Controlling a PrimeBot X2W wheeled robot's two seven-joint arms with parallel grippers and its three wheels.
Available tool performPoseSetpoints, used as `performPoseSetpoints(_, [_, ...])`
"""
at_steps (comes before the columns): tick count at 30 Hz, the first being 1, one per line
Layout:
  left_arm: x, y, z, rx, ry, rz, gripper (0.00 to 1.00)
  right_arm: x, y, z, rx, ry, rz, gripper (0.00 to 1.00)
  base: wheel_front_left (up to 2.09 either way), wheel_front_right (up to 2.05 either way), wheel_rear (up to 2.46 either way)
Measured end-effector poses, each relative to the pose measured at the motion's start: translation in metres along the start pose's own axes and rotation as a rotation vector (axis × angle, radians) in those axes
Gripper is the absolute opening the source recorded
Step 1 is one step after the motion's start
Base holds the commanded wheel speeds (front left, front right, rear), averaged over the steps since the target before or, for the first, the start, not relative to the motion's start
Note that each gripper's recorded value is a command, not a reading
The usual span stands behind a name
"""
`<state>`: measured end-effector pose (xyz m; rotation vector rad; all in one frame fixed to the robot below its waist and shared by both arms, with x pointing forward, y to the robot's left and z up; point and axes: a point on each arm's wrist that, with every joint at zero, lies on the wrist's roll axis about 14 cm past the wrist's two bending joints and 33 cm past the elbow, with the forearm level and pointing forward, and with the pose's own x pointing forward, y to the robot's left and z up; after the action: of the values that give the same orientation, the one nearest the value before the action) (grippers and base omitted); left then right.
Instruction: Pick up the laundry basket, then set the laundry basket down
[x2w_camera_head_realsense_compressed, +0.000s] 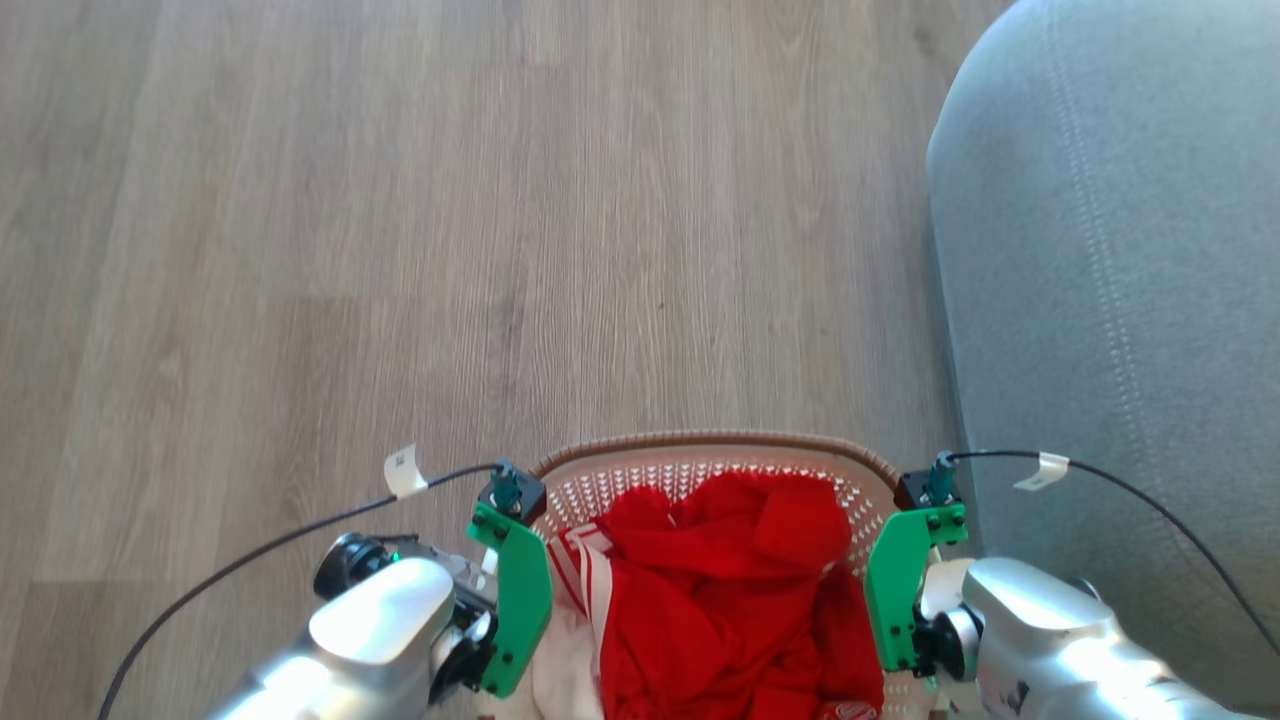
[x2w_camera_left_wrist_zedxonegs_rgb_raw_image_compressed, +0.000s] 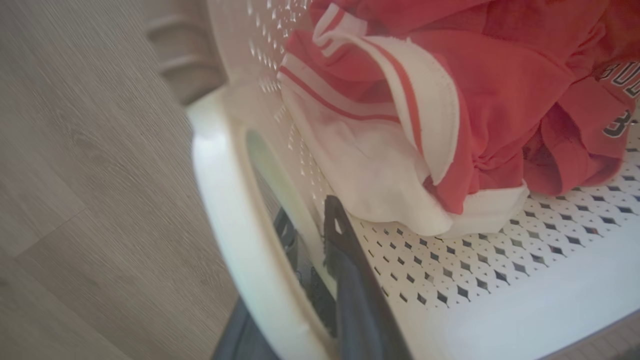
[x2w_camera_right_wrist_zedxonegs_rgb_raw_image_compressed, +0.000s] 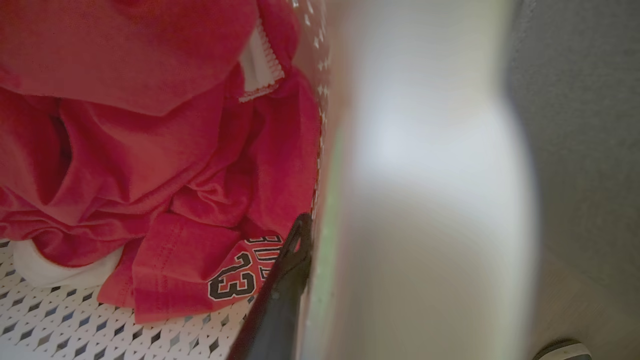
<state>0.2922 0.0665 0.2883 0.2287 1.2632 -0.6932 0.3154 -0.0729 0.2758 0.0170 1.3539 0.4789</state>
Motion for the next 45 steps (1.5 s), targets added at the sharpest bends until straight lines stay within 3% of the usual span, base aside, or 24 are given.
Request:
performPoseSetpoints(17, [-0.026, -0.023, -0.033, 0.050, 0.016, -0.007, 0.00, -0.019, 0.024, -0.036, -0.024, 0.006, 0.014, 0.00, 0.00, 0.00, 0.00])
performPoseSetpoints(45, [-0.032, -0.022, -0.041, 0.043, 0.009, 0.004, 0.00, -0.021, 0.034, -0.036, -0.057, -0.014, 0.024, 0.00, 0.00, 0.00, 0.00])
